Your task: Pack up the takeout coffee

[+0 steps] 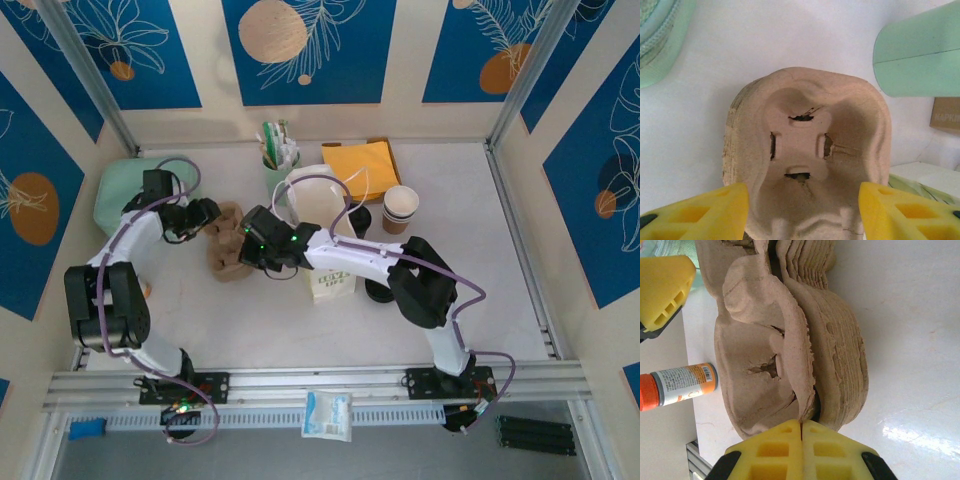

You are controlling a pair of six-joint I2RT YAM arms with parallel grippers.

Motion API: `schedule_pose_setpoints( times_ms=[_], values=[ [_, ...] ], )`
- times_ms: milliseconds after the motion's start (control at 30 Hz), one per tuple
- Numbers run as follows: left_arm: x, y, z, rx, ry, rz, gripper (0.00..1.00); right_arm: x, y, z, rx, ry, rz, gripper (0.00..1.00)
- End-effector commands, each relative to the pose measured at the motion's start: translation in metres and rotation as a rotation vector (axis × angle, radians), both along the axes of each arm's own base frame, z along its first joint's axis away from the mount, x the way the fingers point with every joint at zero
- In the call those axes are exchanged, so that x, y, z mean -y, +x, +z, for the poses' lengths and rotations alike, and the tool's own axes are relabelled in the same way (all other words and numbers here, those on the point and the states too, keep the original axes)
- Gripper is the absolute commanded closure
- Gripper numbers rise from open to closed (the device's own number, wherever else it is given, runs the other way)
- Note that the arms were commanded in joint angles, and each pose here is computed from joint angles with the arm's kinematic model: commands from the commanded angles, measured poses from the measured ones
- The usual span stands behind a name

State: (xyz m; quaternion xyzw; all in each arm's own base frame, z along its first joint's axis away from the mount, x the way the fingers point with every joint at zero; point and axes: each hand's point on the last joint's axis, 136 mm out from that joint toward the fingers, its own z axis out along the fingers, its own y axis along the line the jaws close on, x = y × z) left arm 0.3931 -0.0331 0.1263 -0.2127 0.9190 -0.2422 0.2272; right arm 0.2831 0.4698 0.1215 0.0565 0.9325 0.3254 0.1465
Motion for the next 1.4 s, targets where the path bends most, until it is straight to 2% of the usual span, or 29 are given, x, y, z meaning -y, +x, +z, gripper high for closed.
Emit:
schedule_pose_setpoints(
  times_ms=[0,200,400,1033,1367],
  values=[
    [0.000,0.003,0.021,0.061,-0.031,0.005,0.40,0.003,0.003,0.012,0.008,0.022,-0.003,1.00],
    [-0.014,-0.003,0.010,0.015,0.058,0.029,0.40,0.002,0.003,0.012,0.007,0.022,-0.002,1.00],
    [-0.018,-0.002,-0.004,-0.024,0.085,0.020,0.40,0.003,0.003,0.011,0.009,0.019,-0.002,1.00],
    [-0.007,0.011,-0.006,0.001,0.016,0.001,0.40,0.003,0.003,0.010,0.007,0.016,-0.001,1.00],
    [0.003,0.014,0.022,0.079,-0.058,0.004,0.40,0.004,0.003,0.010,0.005,0.014,0.001,1.00]
  ],
)
